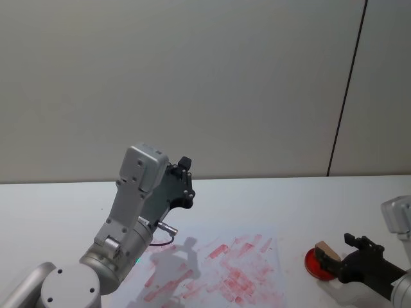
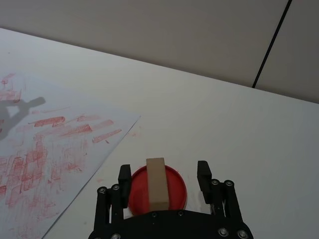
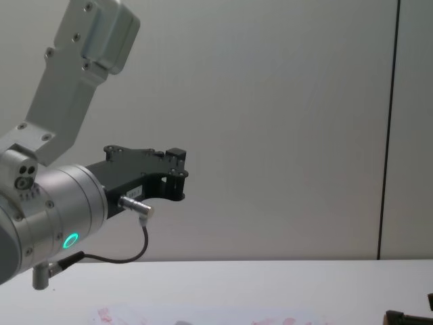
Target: Use the one hand to pick up the stamp and affix it onto the A4 paper.
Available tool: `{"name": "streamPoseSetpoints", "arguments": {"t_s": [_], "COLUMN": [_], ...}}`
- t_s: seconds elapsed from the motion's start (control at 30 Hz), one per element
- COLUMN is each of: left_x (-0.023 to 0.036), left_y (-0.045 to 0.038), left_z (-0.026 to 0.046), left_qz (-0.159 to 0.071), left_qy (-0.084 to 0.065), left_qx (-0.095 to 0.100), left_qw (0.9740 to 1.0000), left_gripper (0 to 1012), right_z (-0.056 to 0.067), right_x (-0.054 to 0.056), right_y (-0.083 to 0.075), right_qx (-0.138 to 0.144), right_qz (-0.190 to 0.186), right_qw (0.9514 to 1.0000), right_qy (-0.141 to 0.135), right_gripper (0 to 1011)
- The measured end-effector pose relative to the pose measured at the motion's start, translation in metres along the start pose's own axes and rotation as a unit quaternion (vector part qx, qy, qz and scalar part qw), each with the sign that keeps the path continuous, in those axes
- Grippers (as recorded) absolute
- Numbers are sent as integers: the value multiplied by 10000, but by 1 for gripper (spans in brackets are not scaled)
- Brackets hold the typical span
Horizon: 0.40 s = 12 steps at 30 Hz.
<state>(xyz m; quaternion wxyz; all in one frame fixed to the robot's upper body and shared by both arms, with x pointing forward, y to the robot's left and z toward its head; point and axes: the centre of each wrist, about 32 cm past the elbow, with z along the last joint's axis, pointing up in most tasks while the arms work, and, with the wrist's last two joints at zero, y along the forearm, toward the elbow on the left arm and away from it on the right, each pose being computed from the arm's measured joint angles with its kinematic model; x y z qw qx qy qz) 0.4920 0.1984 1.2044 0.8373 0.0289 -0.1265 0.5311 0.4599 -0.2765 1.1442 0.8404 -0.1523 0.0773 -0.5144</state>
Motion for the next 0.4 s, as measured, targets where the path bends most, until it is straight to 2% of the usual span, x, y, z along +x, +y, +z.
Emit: {"name": "streamPoseSetpoints", "arguments": {"t_s": [0.17, 0.2, 0.27, 0.4], "left_x": [0, 0, 0, 0], "left_y": [0, 0, 0, 0], "left_z": [0, 0, 0, 0], "left_qz": [0, 0, 0, 0], "left_qy": [0, 0, 0, 0], "left_qx": [0, 0, 0, 0], "left_qw": [10000, 10000, 10000, 10000], "left_gripper": [0, 0, 0, 0], "right_z": [-2, -3, -3, -4], "right_x": [2, 2, 3, 4], "right_y": [0, -1, -1, -1], "right_qx": [-4, -5, -7, -9], "right_qz": [-2, -3, -3, -5], "right_qw": [10000, 10000, 10000, 10000], "right_qy": [-3, -4, -5, -6], "right_gripper": [911, 911, 991, 1001]}}
